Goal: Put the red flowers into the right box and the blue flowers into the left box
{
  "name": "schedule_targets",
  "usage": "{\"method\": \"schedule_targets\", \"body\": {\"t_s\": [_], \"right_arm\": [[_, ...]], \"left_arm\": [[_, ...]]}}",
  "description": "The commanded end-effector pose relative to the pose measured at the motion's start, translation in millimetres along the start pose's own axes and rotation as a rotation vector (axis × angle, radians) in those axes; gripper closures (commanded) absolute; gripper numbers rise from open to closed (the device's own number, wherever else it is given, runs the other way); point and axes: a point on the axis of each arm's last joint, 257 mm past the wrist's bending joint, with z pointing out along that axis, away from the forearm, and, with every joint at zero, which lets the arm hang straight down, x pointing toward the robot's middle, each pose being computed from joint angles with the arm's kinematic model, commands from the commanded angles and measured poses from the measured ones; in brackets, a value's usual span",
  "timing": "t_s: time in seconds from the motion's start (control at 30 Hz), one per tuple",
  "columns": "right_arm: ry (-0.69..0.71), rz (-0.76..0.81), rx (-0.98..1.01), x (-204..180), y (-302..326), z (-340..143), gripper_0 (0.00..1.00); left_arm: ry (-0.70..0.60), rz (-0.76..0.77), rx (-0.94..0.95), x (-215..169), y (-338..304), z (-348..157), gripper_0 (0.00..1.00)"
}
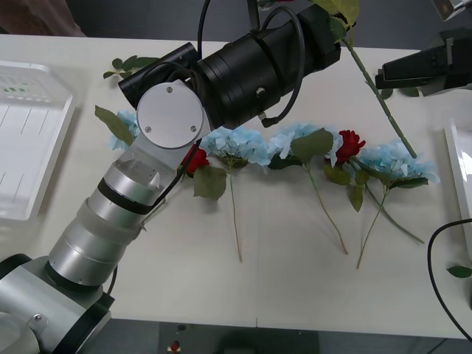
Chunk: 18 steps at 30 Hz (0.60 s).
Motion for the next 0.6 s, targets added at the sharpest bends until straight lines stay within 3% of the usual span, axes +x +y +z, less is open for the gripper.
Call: {"method": "schedule_targets", "body": {"t_s": [0.03, 0.13, 0.37, 0.4, 0.5, 0.53, 0.6], "right_arm": [[-0.020, -0.028, -0.018, -20.0, 17.1, 11.3, 0.07], [-0.019, -0.024, -0.030, -21.2, 19.0, 18.0, 0.08], [-0.009, -0.019, -0.069, -20.7, 26.8, 31.3, 0.23], [-0.006, -0.016, -0.075, -20.4, 28.3, 33.5, 0.45], [0.004, -0.006, -0.088, -18.3, 30.6, 37.9, 0.88], [0.004, -0.002, -0.097, -18.2, 32.4, 39.6, 0.96], [0.012, 0.006, -0.110, -16.8, 35.3, 42.7, 1.00]], "left_arm": [[-0.011, 0.004, 0.021, -11.6, -11.3, 2.3, 1.00], [-0.011, 0.004, 0.021, -11.6, -11.3, 2.3, 1.00], [-0.011, 0.004, 0.021, -11.6, -11.3, 2.3, 1.00], [-0.011, 0.004, 0.021, -11.6, -11.3, 2.3, 1.00], [-0.011, 0.004, 0.021, -11.6, -11.3, 2.3, 1.00], [-0.011, 0.004, 0.021, -11.6, -11.3, 2.3, 1.00], [-0.011, 0.004, 0.021, -11.6, -11.3, 2.3, 1.00]]}}
